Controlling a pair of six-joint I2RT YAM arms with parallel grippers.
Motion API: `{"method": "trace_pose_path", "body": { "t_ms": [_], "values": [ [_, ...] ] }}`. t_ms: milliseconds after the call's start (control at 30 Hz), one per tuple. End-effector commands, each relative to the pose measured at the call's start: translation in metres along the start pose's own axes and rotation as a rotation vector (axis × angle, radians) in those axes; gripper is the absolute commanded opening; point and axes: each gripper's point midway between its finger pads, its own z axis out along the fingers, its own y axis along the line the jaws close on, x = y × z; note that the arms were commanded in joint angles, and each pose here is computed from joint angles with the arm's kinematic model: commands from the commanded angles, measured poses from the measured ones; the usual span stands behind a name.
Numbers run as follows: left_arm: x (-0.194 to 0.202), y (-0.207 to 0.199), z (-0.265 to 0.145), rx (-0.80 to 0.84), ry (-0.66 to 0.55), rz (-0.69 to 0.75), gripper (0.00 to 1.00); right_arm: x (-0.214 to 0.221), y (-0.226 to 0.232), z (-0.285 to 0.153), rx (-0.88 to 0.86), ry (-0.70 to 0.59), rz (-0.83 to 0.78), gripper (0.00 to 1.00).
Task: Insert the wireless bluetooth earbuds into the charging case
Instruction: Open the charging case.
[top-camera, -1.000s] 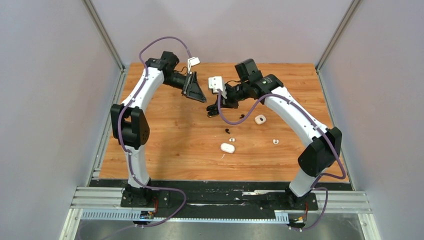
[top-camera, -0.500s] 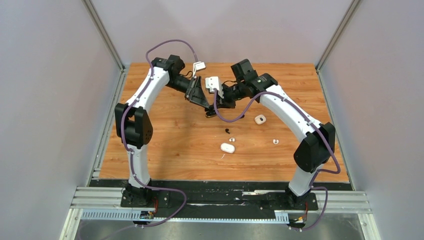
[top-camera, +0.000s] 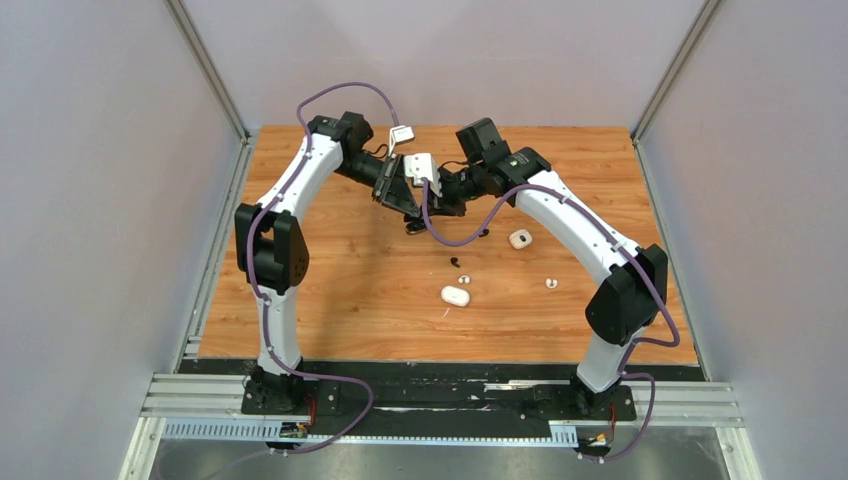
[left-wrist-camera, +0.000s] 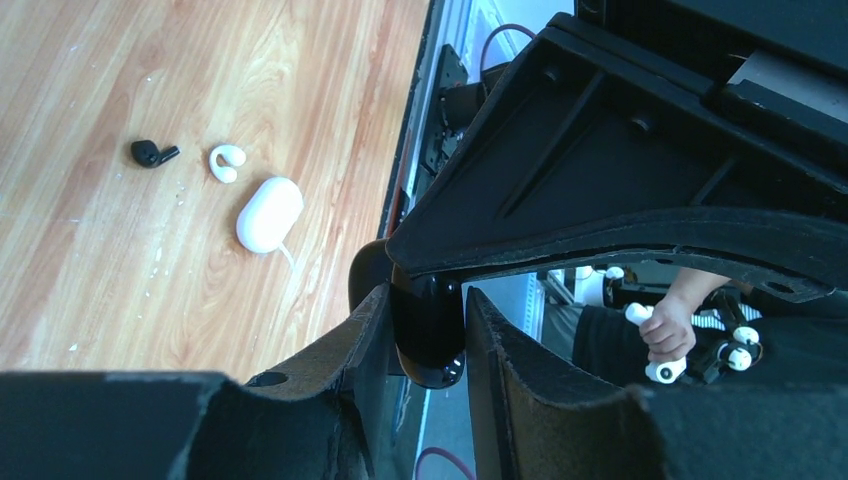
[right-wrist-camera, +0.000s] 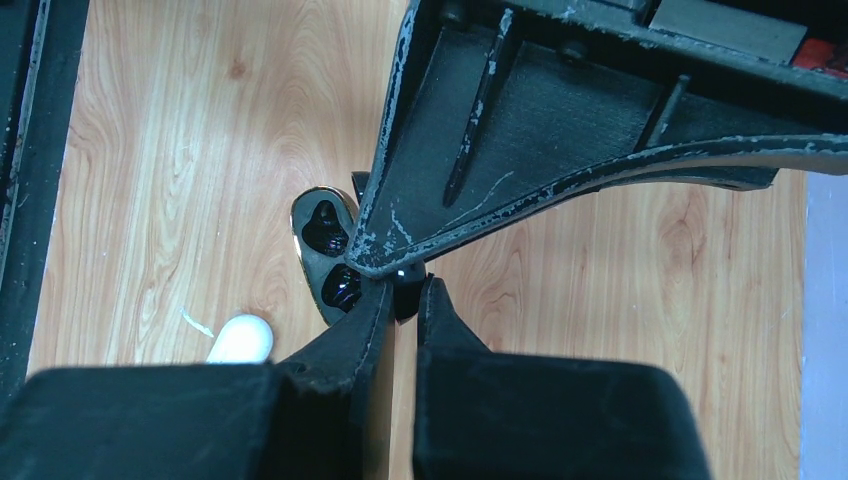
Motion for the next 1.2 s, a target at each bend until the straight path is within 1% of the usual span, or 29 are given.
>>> {"method": "trace_pose_path", "body": {
  "t_ms": [0, 300, 367, 433, 500, 567, 600, 667, 767, 867, 1033, 1100, 1167],
  "values": [
    [-0.006, -0.013, 0.000, 0.023, -0.008, 0.038, 0.38, -0.021, -0.016, -0.002, 0.047, -0.045, -0.054, 0.00],
    [-0.004, -0.010, 0.001, 0.032, 0.005, 0.019, 0.23, -0.018, -0.018, -0.001, 0.062, -0.032, -0.050, 0.00],
    [-0.004, -0.010, 0.001, 0.033, 0.004, 0.021, 0.18, -0.018, -0.018, -0.001, 0.064, -0.032, -0.047, 0.00],
    [-0.005, -0.011, 0.000, 0.035, 0.004, 0.024, 0.05, -0.017, -0.019, 0.000, 0.067, -0.031, -0.038, 0.00],
    [-0.004, -0.011, 0.000, 0.036, 0.005, 0.026, 0.00, -0.017, -0.020, 0.000, 0.073, -0.033, -0.023, 0.05],
    [-0.004, -0.011, 0.000, 0.036, 0.005, 0.027, 0.00, -0.018, -0.020, -0.002, 0.082, -0.031, -0.008, 0.08],
    [-0.004, -0.012, 0.000, 0.036, 0.004, 0.030, 0.00, -0.019, -0.020, -0.004, 0.088, -0.031, -0.005, 0.13],
    [-0.004, -0.012, 0.000, 0.031, 0.005, 0.039, 0.00, -0.022, -0.020, -0.010, 0.104, -0.032, 0.005, 0.26],
    [-0.005, -0.013, -0.002, 0.024, 0.003, 0.050, 0.00, -0.023, -0.017, -0.024, 0.129, -0.032, 0.018, 0.37],
    [-0.005, -0.012, -0.002, 0.019, 0.001, 0.054, 0.00, -0.027, -0.016, -0.046, 0.167, -0.048, 0.067, 0.42],
    [-0.004, -0.008, -0.002, 0.001, 0.008, 0.058, 0.00, -0.028, -0.016, -0.085, 0.233, -0.091, 0.199, 0.49],
    [-0.002, -0.005, -0.003, -0.015, 0.014, 0.065, 0.00, -0.012, -0.014, -0.096, 0.261, -0.081, 0.307, 0.50],
    [-0.001, -0.002, -0.004, -0.021, 0.014, 0.067, 0.00, 0.015, -0.012, -0.102, 0.290, -0.057, 0.455, 0.48]
  ]
}}
